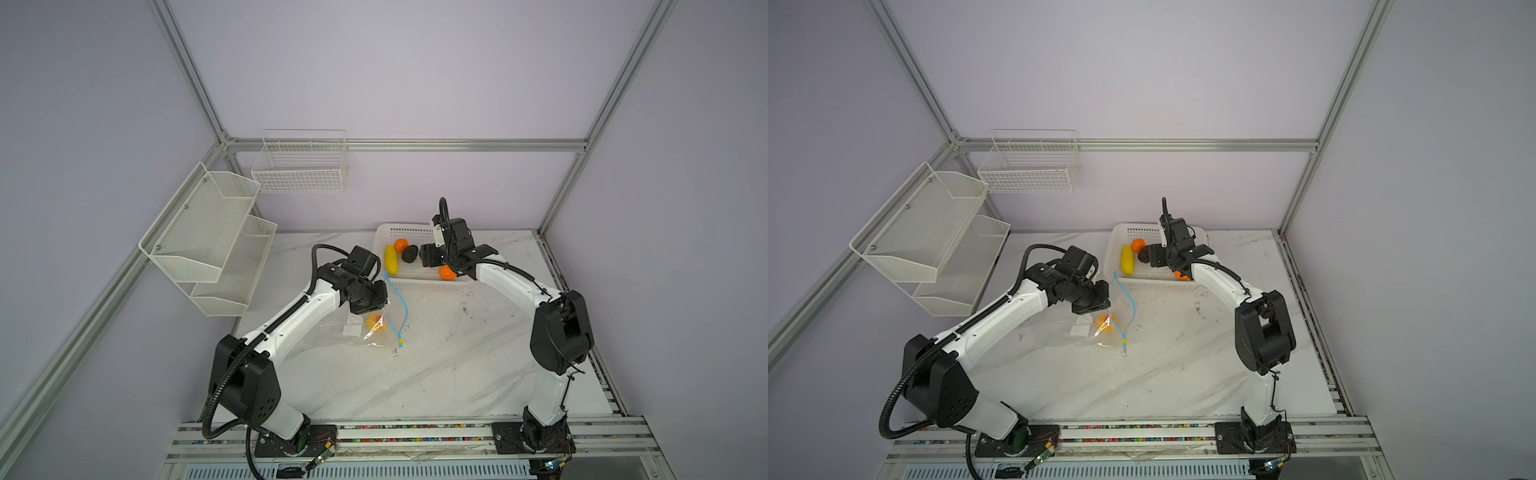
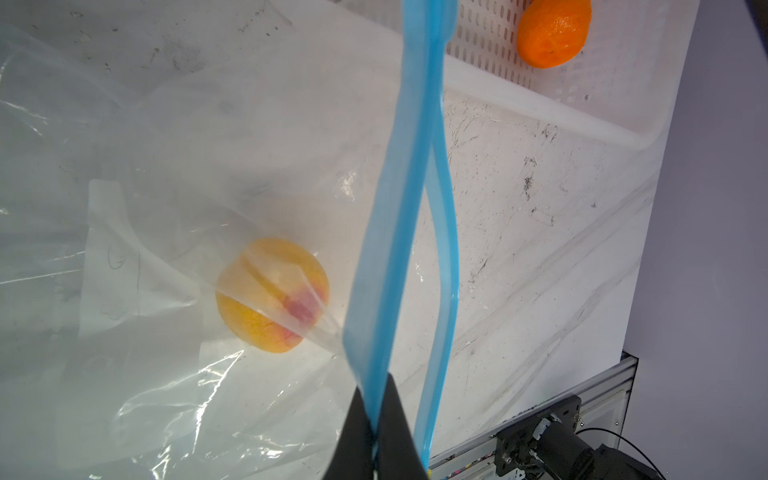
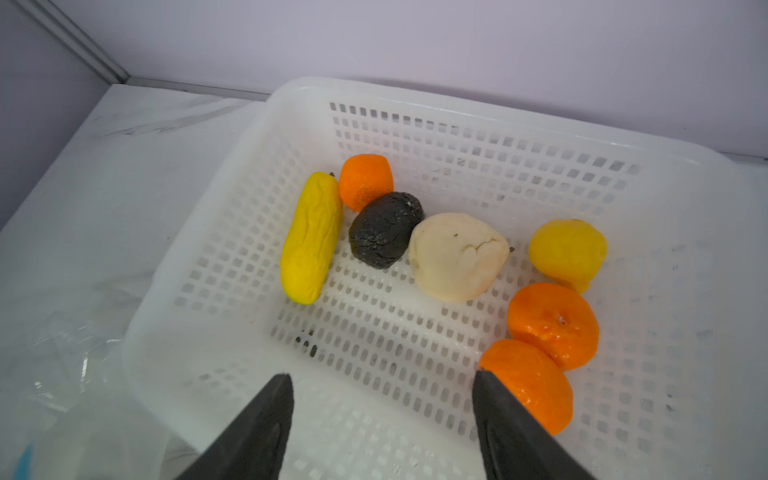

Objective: Place the food in the zip-top bag and seal the zipper
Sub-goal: 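Move the right gripper back over the basket while the left holds the bag, then lower the right gripper onto the pale pear and grasp it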

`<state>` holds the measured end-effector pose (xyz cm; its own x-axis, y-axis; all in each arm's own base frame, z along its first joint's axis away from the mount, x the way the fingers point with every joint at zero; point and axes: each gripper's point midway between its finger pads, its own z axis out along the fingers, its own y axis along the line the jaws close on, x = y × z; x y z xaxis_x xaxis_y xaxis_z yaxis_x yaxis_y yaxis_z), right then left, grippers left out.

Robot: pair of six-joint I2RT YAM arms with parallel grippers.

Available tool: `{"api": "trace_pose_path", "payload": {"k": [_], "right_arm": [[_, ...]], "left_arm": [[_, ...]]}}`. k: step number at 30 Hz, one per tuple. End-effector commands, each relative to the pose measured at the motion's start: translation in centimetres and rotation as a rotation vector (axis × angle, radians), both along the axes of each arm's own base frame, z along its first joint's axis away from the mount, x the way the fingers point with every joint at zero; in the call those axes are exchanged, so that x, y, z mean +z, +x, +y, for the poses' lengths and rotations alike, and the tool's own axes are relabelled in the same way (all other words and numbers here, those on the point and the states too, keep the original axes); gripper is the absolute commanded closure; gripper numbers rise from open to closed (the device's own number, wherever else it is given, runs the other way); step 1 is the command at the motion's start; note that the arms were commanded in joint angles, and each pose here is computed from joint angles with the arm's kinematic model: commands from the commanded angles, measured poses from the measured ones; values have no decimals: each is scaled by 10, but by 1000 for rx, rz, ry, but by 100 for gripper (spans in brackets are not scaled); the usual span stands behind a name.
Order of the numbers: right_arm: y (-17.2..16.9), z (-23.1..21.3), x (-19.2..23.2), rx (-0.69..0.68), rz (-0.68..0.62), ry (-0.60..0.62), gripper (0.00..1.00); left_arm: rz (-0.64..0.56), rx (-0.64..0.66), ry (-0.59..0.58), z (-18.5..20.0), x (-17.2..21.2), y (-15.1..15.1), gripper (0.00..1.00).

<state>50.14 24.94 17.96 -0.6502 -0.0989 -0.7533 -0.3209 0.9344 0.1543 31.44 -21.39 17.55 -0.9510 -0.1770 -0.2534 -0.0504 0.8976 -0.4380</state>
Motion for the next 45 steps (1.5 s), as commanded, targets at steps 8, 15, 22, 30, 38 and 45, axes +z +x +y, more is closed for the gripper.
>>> {"api": "trace_pose_path", "payload": {"k": [8,15,22,30,38,45], "right_arm": [[49,5,-40,138,-49,-160,27],[70,5,-57,227,-102,-270,25],[85,-4,-66,217,-119,-289,23],[97,-6,-85,230,-100,-257,18],[103,-4,-105,226,-69,-248,10],[106,-2,-114,223,-56,-236,10]], "left_arm": [[13,-30,-21,-6,-1,4,100],[39,-40,-34,-8,-5,-1,100],[52,-40,-32,-9,-8,0,100],[58,-40,-24,-9,-10,0,100],[66,-45,-20,-10,-12,2,100],[68,-50,-24,-10,-11,4,100]]}}
